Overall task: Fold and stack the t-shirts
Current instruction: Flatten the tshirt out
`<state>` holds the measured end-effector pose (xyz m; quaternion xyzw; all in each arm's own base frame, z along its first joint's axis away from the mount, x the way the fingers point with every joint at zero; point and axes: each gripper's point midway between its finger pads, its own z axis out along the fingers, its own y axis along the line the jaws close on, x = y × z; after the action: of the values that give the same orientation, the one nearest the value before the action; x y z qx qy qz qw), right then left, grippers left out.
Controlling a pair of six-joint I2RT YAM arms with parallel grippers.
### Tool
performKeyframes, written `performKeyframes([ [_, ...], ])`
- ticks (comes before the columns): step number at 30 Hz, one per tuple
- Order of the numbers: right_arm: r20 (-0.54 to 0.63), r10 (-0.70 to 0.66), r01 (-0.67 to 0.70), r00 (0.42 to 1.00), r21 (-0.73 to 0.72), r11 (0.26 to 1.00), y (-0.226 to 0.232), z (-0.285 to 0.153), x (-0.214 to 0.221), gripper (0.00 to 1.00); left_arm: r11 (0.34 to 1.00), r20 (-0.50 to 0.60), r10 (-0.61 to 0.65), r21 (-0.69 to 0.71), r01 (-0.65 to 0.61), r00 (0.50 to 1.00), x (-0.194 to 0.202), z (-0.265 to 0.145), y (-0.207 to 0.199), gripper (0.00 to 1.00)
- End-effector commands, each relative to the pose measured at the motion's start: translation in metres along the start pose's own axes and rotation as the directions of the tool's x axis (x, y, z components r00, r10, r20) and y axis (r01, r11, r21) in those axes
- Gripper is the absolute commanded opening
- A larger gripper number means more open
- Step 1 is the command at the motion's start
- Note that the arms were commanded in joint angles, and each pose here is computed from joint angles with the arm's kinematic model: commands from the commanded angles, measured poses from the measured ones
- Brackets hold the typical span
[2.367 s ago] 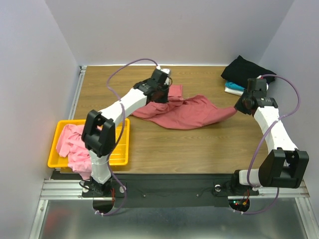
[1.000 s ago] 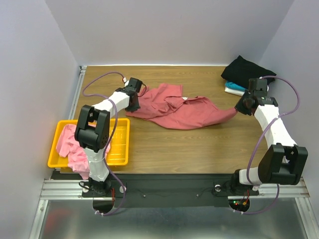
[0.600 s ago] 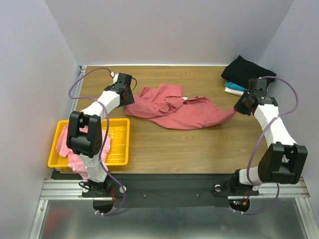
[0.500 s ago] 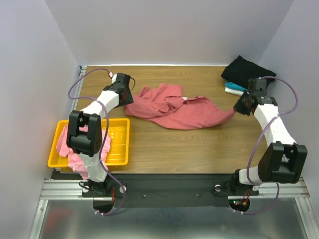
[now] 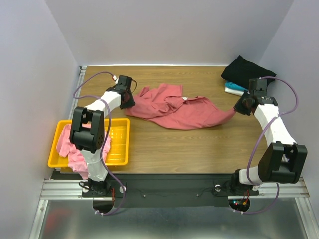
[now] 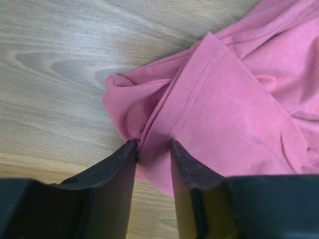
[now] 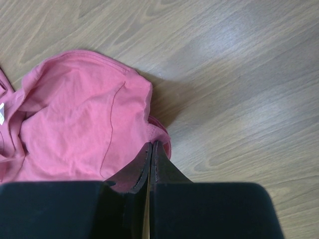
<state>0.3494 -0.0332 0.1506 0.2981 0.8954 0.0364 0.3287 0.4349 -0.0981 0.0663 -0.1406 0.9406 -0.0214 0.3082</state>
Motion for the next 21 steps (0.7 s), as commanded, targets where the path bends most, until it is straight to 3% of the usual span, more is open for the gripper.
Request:
performKeyframes([
  [1,0.076,0.016,-0.013,0.997,-0.039,0.999,0.011,-0.009,-0.025,0.0,0.999,-0.007,-0.01,0.039,0.01,1.0,0.006,-0.003,-0.005,0.33],
  [5,0.076,0.018,-0.015,0.997,-0.032,0.999,0.008,-0.008,-0.025,0.0,0.997,-0.032,-0.008,0.071,0.01,0.999,0.015,-0.002,-0.008,0.0],
  [9,0.105,0.017,-0.016,0.994,-0.014,1.0,0.003,-0.012,-0.035,0.0,0.986,-0.011,-0.004,0.168,0.006,1.0,0.011,-0.017,-0.027,0.0],
  [13,0.176,-0.008,-0.009,0.984,0.096,0.995,-0.021,-0.023,-0.057,0.0,0.905,0.073,0.108,0.405,-0.129,0.991,0.006,-0.066,-0.088,0.0],
  [18,0.222,-0.057,0.006,0.973,0.224,0.975,-0.045,-0.035,-0.068,0.0,0.65,0.106,0.32,0.698,-0.299,0.942,0.06,-0.136,-0.184,0.0],
  [21,0.24,-0.053,-0.002,0.969,0.226,0.974,-0.045,-0.044,-0.071,0.0,0.463,0.104,0.395,0.836,-0.295,0.913,0.101,-0.18,-0.226,0.0],
])
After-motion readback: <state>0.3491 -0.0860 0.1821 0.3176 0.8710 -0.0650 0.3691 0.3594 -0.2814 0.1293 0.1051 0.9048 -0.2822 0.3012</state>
